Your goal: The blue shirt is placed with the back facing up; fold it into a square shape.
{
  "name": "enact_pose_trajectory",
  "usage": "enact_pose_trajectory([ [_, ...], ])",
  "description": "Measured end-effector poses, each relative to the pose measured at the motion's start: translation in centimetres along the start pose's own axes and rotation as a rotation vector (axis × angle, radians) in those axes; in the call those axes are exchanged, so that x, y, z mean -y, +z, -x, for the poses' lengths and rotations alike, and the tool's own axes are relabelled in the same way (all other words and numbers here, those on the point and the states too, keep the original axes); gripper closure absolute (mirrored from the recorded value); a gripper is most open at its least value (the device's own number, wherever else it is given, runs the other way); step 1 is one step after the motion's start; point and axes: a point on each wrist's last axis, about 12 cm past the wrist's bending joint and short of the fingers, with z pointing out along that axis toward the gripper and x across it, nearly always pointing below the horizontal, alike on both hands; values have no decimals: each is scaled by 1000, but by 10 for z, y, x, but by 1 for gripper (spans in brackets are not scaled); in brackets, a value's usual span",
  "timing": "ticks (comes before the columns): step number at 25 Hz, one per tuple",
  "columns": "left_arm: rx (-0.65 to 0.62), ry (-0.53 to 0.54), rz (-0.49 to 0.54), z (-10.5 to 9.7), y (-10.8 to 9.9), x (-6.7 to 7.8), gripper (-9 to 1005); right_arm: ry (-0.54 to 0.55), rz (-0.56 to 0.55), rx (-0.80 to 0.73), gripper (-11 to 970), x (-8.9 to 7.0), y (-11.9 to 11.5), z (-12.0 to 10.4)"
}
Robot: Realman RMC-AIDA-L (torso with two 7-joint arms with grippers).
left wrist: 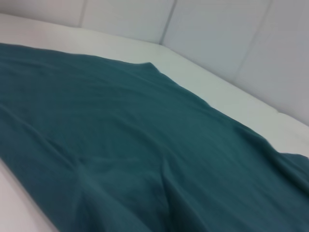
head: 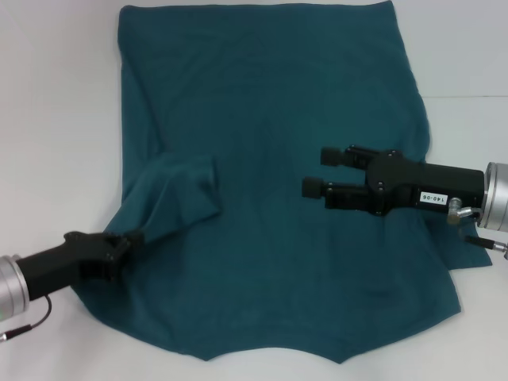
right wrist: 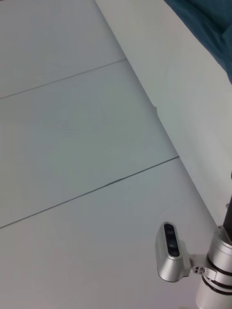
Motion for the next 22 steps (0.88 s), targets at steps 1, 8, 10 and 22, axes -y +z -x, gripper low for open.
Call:
enact_pose_trajectory([
  [1,-4,-2,-11,-2,-1,1,997,0,1,0,66,0,0,0],
  [8,-57,3,-96,-12,-5,12,928,-2,4,-3,66,-1,1,-1],
  [10,-66,5,-104,-14,-6,13,900,-1,4,-4,66,-1,1,-1],
  [22,10,19,-110,-2,-17,10,546,14,1,2,67,0,-1,-1],
])
